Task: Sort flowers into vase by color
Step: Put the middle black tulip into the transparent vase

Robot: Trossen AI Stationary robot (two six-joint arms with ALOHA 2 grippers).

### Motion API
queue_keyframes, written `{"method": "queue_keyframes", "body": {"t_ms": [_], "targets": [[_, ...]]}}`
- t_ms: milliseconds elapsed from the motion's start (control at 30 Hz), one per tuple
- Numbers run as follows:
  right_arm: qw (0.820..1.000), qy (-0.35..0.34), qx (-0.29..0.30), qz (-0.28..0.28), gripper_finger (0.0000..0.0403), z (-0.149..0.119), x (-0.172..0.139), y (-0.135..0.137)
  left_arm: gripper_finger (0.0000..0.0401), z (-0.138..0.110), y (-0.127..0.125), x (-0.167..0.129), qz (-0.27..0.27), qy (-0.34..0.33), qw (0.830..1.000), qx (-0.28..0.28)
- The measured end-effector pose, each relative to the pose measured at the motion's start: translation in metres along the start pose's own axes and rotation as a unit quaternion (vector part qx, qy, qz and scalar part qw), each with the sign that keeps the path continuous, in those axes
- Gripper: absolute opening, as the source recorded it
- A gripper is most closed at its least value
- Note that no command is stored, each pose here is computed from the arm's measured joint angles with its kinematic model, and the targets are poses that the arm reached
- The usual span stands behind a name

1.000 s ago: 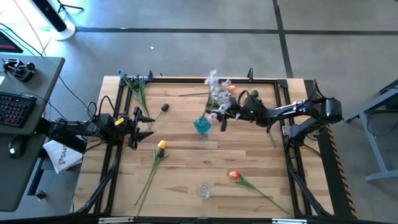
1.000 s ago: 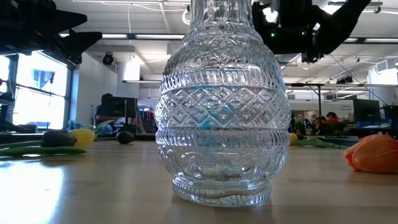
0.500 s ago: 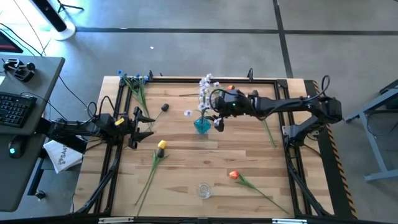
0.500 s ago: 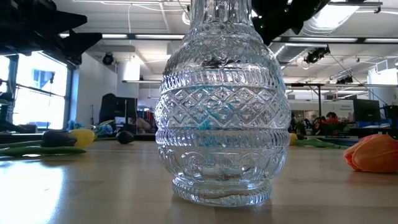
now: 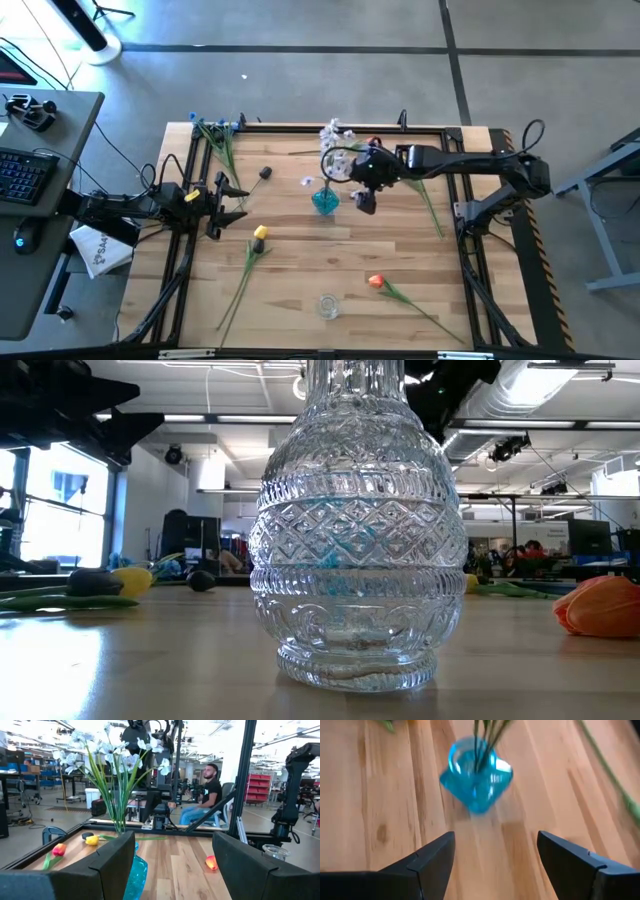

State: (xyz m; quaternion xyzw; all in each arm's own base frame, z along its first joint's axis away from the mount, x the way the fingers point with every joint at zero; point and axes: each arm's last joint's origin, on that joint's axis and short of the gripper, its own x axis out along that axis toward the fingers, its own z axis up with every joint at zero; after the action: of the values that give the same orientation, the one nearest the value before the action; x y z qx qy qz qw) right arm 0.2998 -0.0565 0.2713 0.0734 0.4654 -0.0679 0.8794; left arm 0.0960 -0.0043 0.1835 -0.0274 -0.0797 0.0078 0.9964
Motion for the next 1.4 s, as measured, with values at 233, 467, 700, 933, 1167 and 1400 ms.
{"method": "queue_keyframes", "body": {"t_ms": [233, 467, 700, 933, 1167, 1400], "targets": [[0.997, 0.035, 0.041, -0.051, 0.0279, -0.016, -0.031, -0.001, 0.0254, 0.000, 0.000, 0.000, 0.000, 0.001, 1.000, 0.000], [0.982, 0.052, 0.112, -0.139, 0.0279, -0.041, -0.071, -0.004, 0.0254, 0.000, 0.000, 0.000, 0.001, 0.000, 1.000, 0.000], [0.969, 0.071, 0.185, -0.151, 0.0279, -0.083, -0.069, -0.006, 0.0254, -0.004, 0.000, 0.000, 0.006, 0.019, 1.000, 0.002], [0.930, 0.109, 0.302, -0.177, 0.0279, -0.141, -0.044, -0.009, 0.0254, -0.009, 0.004, -0.001, 0.072, 0.042, 0.996, -0.002], [0.918, 0.057, 0.363, -0.151, 0.0279, -0.168, -0.008, 0.001, 0.0254, -0.009, 0.013, -0.003, 0.234, 0.029, 0.970, -0.051], [0.932, -0.063, 0.338, -0.112, 0.0279, -0.171, 0.016, 0.010, 0.0254, 0.002, 0.018, -0.007, 0.343, 0.033, 0.935, -0.089]]}}
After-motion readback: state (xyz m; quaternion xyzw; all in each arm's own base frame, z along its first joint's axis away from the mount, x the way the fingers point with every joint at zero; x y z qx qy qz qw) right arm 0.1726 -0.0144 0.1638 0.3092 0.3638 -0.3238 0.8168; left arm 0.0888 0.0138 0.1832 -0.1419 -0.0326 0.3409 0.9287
